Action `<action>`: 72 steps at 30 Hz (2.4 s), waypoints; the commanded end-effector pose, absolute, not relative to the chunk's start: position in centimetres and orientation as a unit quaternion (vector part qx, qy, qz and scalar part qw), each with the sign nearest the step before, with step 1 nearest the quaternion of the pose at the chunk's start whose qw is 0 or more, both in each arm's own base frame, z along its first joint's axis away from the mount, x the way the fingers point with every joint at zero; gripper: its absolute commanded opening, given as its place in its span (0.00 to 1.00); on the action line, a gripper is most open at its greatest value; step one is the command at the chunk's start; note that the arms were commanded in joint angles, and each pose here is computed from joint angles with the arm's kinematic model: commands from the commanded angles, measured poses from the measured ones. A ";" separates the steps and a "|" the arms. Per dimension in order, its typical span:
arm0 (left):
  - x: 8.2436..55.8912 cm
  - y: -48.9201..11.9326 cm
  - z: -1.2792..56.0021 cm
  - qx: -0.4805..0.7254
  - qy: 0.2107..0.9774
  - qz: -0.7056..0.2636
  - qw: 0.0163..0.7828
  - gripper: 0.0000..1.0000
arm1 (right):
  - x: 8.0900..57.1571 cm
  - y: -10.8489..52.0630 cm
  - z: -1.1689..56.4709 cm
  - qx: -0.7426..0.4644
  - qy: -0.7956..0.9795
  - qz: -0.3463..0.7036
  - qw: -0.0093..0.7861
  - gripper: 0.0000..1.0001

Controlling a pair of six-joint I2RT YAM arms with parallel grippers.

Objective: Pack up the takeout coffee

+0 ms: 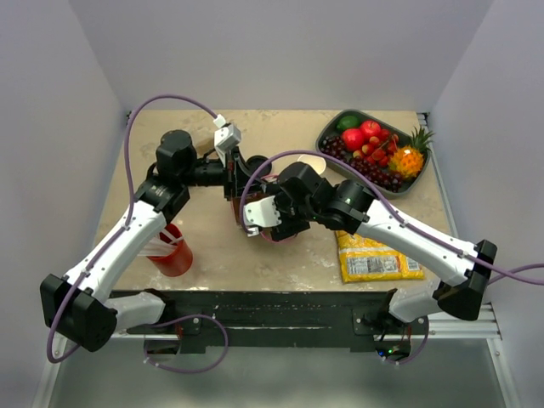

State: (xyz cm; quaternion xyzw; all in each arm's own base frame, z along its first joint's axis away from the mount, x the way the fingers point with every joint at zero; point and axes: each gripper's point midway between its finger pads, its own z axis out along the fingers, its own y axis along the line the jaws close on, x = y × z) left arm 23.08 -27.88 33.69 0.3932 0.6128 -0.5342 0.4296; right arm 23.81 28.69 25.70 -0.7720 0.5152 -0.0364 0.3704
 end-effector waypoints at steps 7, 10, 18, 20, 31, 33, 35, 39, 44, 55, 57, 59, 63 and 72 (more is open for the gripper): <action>21.9 -27.3 35.3 0.420 0.580 -0.527 0.457 0.00 | 23.0 29.2 27.9 -0.764 0.504 -0.012 0.404 0.00; 22.0 -27.1 35.5 0.413 0.582 -0.530 0.458 0.00 | 23.9 29.4 28.1 -0.749 0.516 -0.022 0.416 0.00; 21.8 -26.8 35.8 0.408 0.580 -0.545 0.447 0.00 | 25.0 28.9 28.3 -0.731 0.517 -0.055 0.443 0.00; 21.7 -26.8 35.8 0.409 0.578 -0.548 0.446 0.00 | 25.1 28.5 27.7 -0.735 0.515 -0.064 0.438 0.00; 21.4 -26.1 36.3 0.411 0.571 -0.555 0.444 0.00 | 23.5 27.8 24.6 -0.760 0.498 -0.037 0.416 0.00; 21.2 -26.0 36.8 0.407 0.568 -0.563 0.442 0.00 | 23.4 27.6 24.2 -0.764 0.496 -0.039 0.411 0.00; 21.1 -25.9 37.0 0.406 0.565 -0.565 0.443 0.00 | 23.4 27.4 23.6 -0.771 0.494 -0.042 0.399 0.00; 21.0 -25.9 37.0 0.406 0.564 -0.567 0.441 0.00 | 23.3 27.2 23.0 -0.780 0.485 -0.047 0.392 0.00; 21.6 -25.7 36.7 0.369 0.579 -0.584 0.433 0.00 | 24.1 26.8 21.9 -0.791 0.471 -0.078 0.384 0.00; 22.7 -26.0 35.8 0.362 0.586 -0.608 0.395 0.00 | 26.5 28.2 21.4 -0.777 0.482 -0.112 0.389 0.00; 23.3 -26.0 35.7 0.356 0.591 -0.612 0.387 0.00 | 26.8 28.5 21.0 -0.778 0.483 -0.111 0.385 0.00; 23.4 -26.1 36.0 0.354 0.589 -0.618 0.381 0.00 | 27.1 28.7 21.1 -0.776 0.485 -0.111 0.388 0.00; 23.7 -26.2 35.8 0.350 0.591 -0.622 0.377 0.00 | 27.7 29.3 22.2 -0.771 0.482 -0.113 0.400 0.00; 23.9 -26.2 36.1 0.339 0.590 -0.629 0.376 0.00 | 28.2 30.3 23.1 -0.775 0.468 -0.115 0.409 0.00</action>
